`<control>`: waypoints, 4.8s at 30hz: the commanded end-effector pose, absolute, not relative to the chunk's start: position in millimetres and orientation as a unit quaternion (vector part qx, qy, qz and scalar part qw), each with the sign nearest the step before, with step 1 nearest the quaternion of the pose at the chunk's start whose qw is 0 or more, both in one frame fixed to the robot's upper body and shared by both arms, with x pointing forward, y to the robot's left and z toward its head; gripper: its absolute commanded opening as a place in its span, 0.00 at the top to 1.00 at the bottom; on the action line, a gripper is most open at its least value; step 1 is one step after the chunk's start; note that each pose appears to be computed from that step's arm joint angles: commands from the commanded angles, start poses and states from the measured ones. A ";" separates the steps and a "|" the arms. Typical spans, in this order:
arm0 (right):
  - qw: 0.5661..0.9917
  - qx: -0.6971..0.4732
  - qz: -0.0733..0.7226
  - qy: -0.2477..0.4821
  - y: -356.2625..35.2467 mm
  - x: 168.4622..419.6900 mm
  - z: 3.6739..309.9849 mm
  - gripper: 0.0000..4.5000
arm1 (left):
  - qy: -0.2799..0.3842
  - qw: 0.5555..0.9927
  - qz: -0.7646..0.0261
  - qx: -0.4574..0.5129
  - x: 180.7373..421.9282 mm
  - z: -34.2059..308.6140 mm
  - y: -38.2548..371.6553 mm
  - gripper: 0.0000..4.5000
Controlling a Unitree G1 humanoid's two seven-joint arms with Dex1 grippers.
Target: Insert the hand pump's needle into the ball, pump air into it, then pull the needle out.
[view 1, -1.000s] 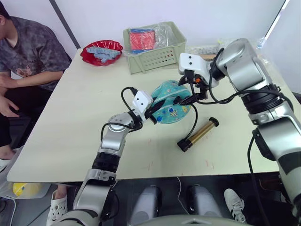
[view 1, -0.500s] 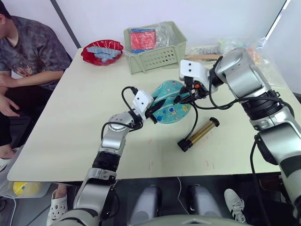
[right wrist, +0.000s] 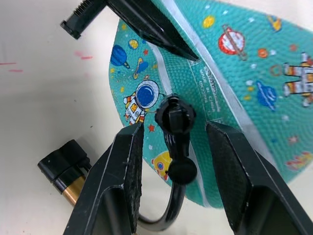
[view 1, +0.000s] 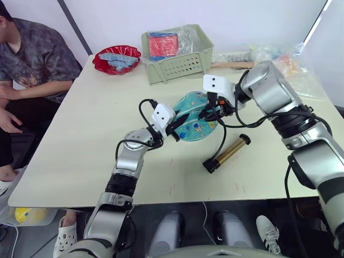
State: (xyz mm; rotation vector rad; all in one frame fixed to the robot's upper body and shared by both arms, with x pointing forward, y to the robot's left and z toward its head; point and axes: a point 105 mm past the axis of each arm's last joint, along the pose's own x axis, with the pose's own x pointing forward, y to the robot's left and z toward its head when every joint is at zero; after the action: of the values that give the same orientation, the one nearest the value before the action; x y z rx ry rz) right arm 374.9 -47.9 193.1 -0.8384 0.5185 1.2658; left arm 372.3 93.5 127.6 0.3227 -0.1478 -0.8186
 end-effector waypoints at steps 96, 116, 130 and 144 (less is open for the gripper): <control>0.596 -0.578 0.464 0.310 -72.5 404.3 90.4 0.93 | -0.010 0.901 -0.418 0.112 366.1 100.8 86.4 0.93; 0.733 -0.375 0.481 0.301 -42.4 392.2 97.2 0.93 | -0.006 0.901 -0.419 0.112 366.9 96.4 86.1 0.93; 0.780 -0.345 0.483 0.199 -40.2 376.9 131.4 0.93 | -0.006 0.898 -0.425 0.116 366.6 96.3 86.2 0.93; 0.794 -0.326 0.484 0.169 -62.6 374.6 157.7 0.10 | -0.005 0.896 -0.428 0.119 367.8 94.9 86.2 0.93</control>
State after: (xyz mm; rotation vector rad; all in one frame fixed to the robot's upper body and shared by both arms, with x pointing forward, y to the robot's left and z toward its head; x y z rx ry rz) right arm 367.5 -46.9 146.1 -0.6994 0.3794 1.1113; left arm 375.9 95.3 117.5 0.2383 -0.0886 -0.8242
